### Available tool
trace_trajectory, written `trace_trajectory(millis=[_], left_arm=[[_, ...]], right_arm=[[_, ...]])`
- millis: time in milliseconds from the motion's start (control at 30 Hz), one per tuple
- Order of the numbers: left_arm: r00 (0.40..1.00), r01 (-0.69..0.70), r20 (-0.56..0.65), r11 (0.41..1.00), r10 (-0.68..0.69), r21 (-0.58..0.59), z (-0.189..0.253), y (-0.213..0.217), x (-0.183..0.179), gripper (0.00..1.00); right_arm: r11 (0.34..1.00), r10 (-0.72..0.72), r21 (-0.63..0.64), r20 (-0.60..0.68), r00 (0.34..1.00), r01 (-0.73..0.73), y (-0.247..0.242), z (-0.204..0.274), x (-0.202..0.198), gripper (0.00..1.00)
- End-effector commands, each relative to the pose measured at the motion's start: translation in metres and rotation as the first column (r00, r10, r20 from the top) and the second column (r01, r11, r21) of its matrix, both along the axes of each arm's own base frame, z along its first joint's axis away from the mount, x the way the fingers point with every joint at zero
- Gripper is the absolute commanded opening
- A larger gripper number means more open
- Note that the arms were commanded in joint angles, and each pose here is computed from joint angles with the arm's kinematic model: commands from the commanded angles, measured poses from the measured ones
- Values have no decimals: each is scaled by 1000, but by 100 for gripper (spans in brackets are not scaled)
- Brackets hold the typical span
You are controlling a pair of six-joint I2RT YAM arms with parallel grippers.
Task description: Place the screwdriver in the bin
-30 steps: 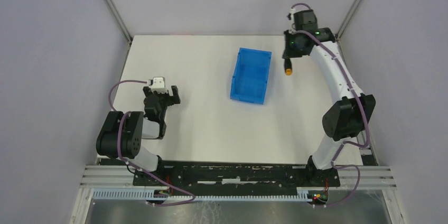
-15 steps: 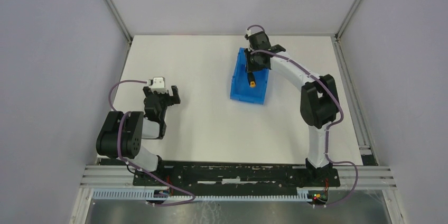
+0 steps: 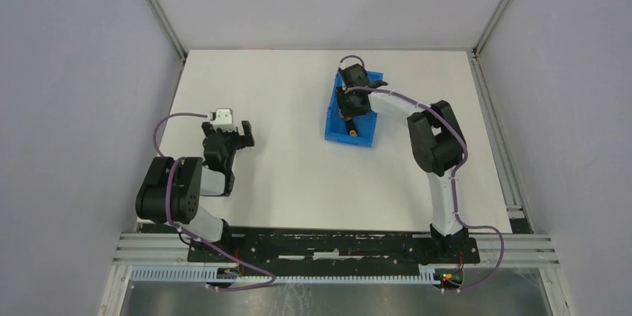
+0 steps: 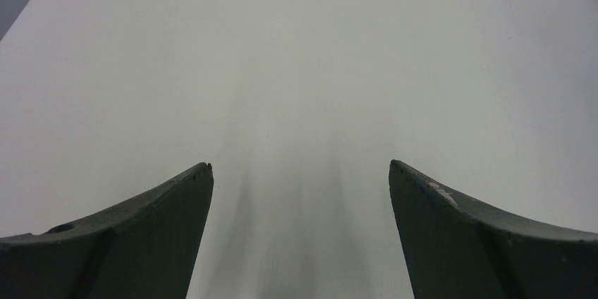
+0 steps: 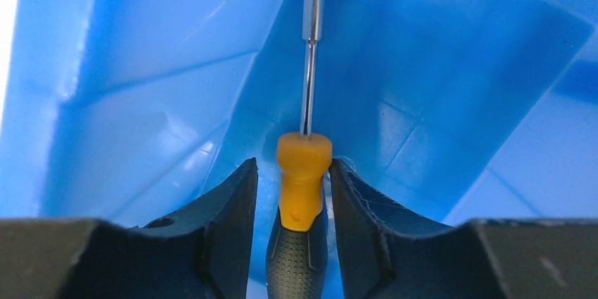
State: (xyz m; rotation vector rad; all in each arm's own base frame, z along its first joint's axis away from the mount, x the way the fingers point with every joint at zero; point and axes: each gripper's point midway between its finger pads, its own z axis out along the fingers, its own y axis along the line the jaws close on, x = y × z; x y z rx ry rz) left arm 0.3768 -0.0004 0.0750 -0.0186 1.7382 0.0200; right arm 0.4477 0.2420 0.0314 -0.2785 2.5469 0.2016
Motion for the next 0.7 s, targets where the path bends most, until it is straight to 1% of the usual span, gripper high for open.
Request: trace_trajectory(millis=[0,167,200,233,300,367,467,533,667], left_arm=[[999,0,45,1000,1,-23,13,0,3,100],[999,0,45,1000,1,-23,13,0,3,100],[999,0,44,1000,1,-23,13,0,3,100],[999,0,45,1000,1,-23,13,0,3,100],[999,-1,44,1000,2,-23,12,0,3,100],[999,-1,45,1000,2,-23,13,0,3,100],[999,-2,44,1000,3,-22,13,0,3,100],[999,-2,45,1000,3,-22,13,0,3,100],[999,-1,45,1000,2,-22,13,0,3,100]], right_arm=[[997,-20,77,145,989,9,12,58,24,49],[990,-9,141,268,964,-30,13,134,19,50],[989,-10,144,299,954,-35,9,151,16,54],[989,-14,145,336,942,-38,4,169,12,65],[990,-16,135,407,913,-43,-10,199,0,98],[992,-7,116,473,881,-54,-27,223,-17,98],[997,-59,80,545,836,18,-66,238,-47,98],[996,-92,57,581,809,73,-92,236,-65,98],[987,-128,9,629,767,158,-135,203,-103,98]])
